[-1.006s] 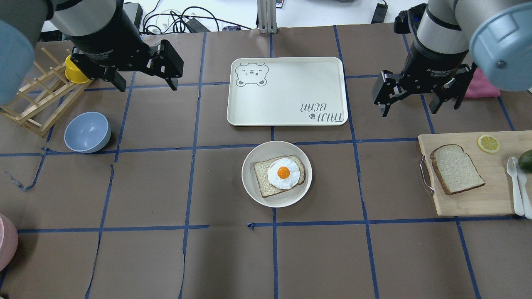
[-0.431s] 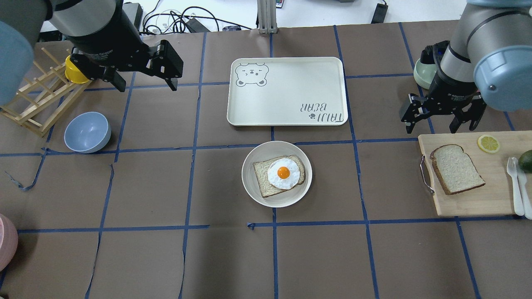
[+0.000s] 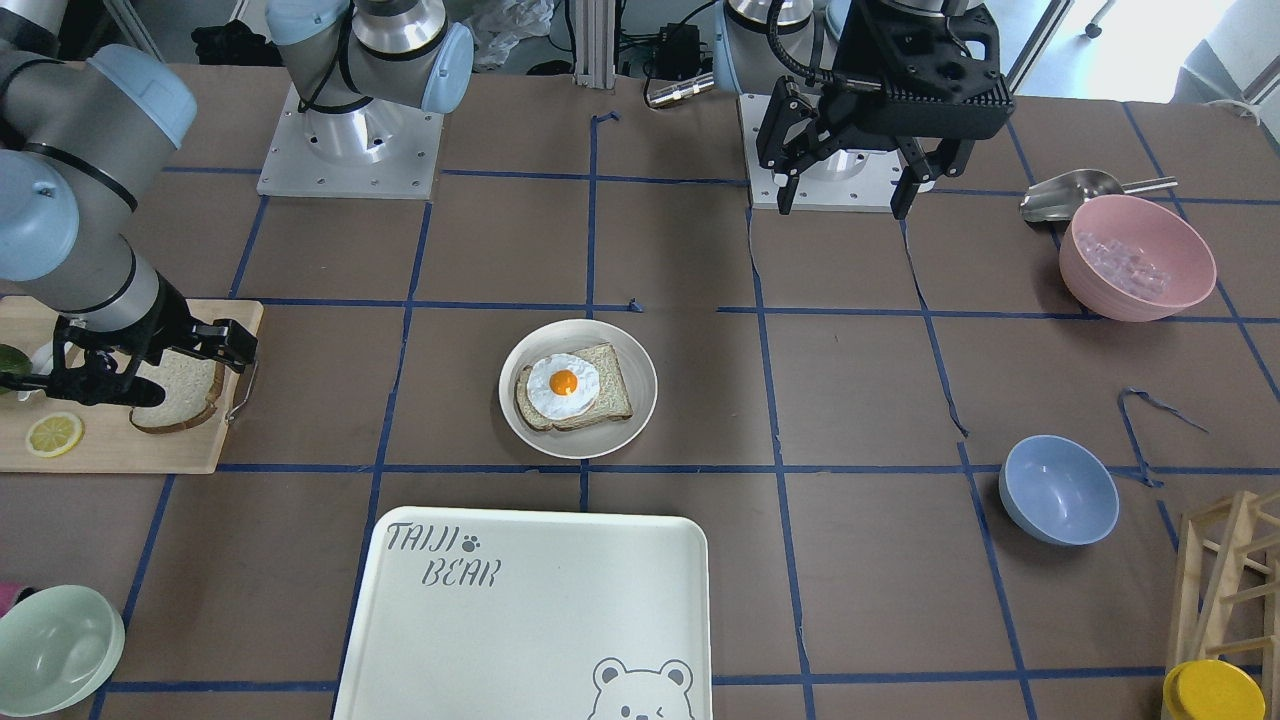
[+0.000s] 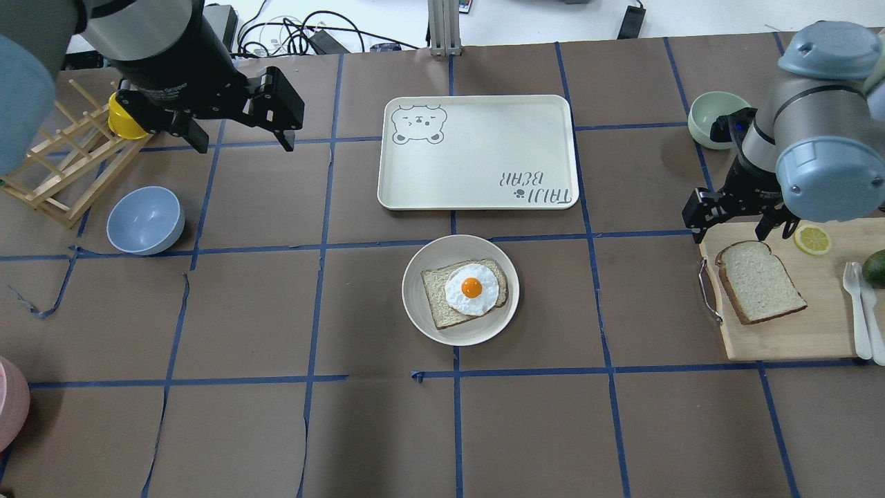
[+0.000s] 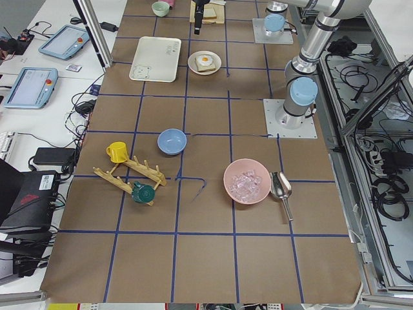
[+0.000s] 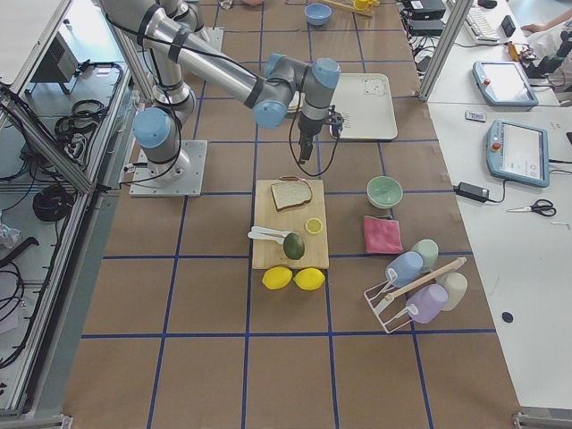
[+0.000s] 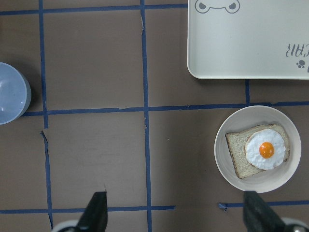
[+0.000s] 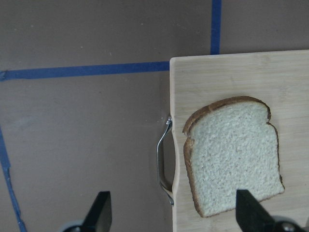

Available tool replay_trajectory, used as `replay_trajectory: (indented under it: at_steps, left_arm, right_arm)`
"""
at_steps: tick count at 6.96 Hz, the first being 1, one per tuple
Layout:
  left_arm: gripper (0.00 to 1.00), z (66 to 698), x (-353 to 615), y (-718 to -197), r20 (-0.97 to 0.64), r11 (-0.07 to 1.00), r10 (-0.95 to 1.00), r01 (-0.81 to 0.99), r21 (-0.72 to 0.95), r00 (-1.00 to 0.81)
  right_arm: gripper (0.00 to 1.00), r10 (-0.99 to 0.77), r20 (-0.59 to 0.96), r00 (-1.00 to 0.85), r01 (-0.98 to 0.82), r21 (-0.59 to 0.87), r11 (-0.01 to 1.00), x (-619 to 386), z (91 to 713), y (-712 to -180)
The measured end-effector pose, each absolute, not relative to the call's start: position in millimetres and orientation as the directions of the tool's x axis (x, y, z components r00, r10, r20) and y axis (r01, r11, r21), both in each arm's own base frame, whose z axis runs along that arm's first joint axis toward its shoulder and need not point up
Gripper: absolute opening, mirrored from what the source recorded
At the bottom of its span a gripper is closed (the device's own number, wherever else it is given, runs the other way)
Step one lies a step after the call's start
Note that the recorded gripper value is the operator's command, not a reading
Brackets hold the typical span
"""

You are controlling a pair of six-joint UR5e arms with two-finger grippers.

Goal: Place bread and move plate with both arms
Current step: 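Lower the right gripper onto the bread slice on the wooden board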

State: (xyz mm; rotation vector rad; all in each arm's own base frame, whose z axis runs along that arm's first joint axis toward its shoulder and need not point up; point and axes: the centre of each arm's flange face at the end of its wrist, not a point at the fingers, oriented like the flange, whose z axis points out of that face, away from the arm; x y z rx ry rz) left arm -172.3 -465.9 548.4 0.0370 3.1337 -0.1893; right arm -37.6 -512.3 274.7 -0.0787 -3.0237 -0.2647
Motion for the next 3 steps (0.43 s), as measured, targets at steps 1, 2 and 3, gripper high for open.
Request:
replay_trajectory:
  at_steps: [1, 2, 3]
  left_arm:
    - [1.0, 548.4, -172.3, -465.8, -0.004, 0.992, 0.024, 0.024, -0.12, -1.0]
    - [1.0, 548.4, -172.4, -465.8, -0.003, 0.992, 0.024, 0.024, -0.121, -1.0]
    - [1.0, 548.5, -172.6, -465.8, -0.003, 0.992, 0.024, 0.024, -0.121, -1.0]
  right_arm:
    - [0.7, 0.052, 0.11, -0.993, 0.073, 0.197, 0.978, -50.8, 255.3, -515.5]
    - [0.7, 0.06, 0.11, -0.992, 0.083, 0.22, 0.972, -59.9, 241.4, -517.2]
    - [0.7, 0.061, 0.117, -0.991, 0.088, 0.241, 0.966, -65.2, 230.2, -518.2]
